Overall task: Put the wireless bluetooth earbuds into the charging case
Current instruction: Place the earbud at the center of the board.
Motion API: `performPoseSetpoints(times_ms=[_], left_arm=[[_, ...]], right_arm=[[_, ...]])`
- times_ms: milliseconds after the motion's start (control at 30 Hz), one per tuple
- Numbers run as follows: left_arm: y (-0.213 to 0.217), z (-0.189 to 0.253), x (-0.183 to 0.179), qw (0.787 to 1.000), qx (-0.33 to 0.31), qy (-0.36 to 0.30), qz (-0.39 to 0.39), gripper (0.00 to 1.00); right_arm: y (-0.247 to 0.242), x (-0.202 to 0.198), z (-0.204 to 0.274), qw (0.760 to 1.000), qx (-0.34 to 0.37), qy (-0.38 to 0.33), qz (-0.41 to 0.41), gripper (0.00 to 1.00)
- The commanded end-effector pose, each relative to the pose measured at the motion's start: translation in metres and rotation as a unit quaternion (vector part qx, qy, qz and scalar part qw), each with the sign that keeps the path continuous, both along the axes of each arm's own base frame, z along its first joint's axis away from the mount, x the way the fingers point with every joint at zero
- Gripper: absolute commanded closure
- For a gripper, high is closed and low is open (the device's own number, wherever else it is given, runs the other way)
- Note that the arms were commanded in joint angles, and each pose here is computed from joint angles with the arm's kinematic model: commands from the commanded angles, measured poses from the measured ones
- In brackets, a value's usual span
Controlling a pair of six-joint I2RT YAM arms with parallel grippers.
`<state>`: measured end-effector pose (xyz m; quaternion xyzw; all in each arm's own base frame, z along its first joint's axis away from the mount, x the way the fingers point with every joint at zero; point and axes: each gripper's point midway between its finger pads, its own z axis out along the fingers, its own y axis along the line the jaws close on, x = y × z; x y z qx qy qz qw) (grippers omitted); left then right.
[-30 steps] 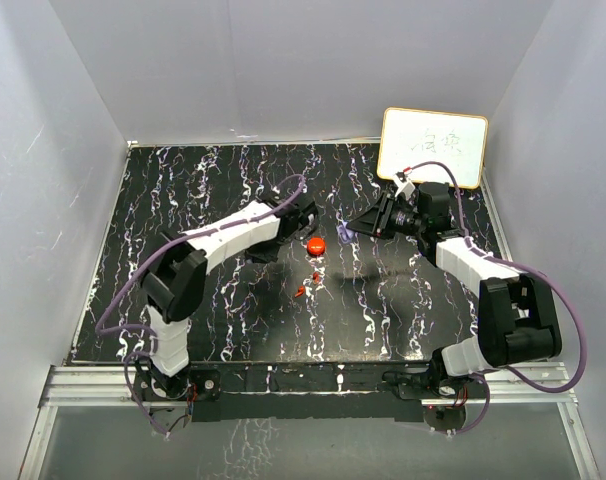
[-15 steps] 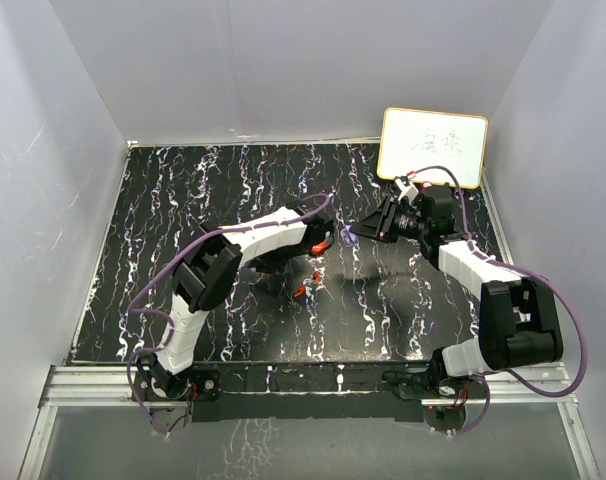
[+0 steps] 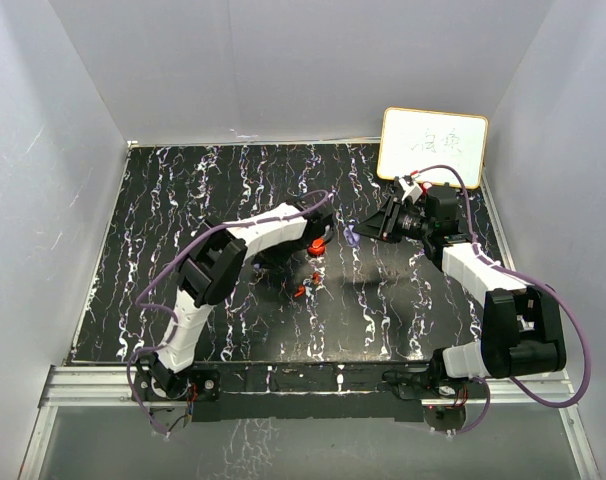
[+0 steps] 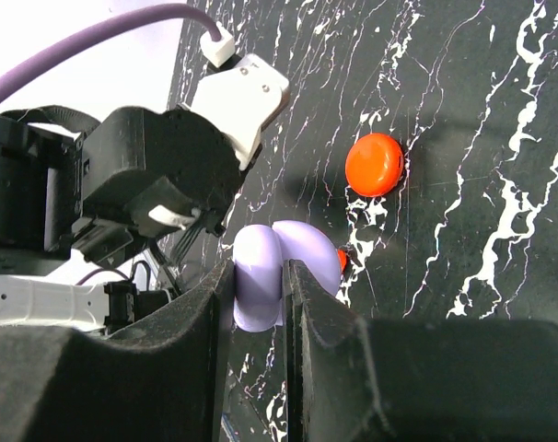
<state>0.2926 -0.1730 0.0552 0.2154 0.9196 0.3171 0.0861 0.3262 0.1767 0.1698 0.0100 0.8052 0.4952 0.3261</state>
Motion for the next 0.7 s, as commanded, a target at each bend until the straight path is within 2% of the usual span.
performPoseSetpoints(times_ms=[0, 200, 467, 567, 667], left_arm=[[0.003, 0.000, 0.011, 1.000, -0.013, 0.001, 0.006, 1.00], [0.008, -0.008, 0.016, 1.000, -0.008, 0.014, 0.007, 1.00], [0.010, -0.016, 0.022, 0.999, 0.007, 0.033, 0.005, 0.93], [0.008, -0.016, 0.026, 0.999, 0.002, 0.035, 0.005, 0.85], [0.007, -0.015, 0.030, 0.999, -0.002, 0.033, 0.006, 0.73]], right_arm=[[-0.002, 0.001, 0.011, 0.999, -0.003, -0.033, 0.002, 1.00], [-0.002, 0.002, 0.008, 1.000, -0.004, -0.028, 0.004, 1.00], [-0.002, 0.003, 0.007, 1.000, -0.005, -0.026, 0.004, 1.00], [-0.002, 0.003, 0.006, 1.000, -0.005, -0.025, 0.004, 1.00], [-0.002, 0.003, 0.005, 1.000, -0.006, -0.025, 0.005, 1.00]])
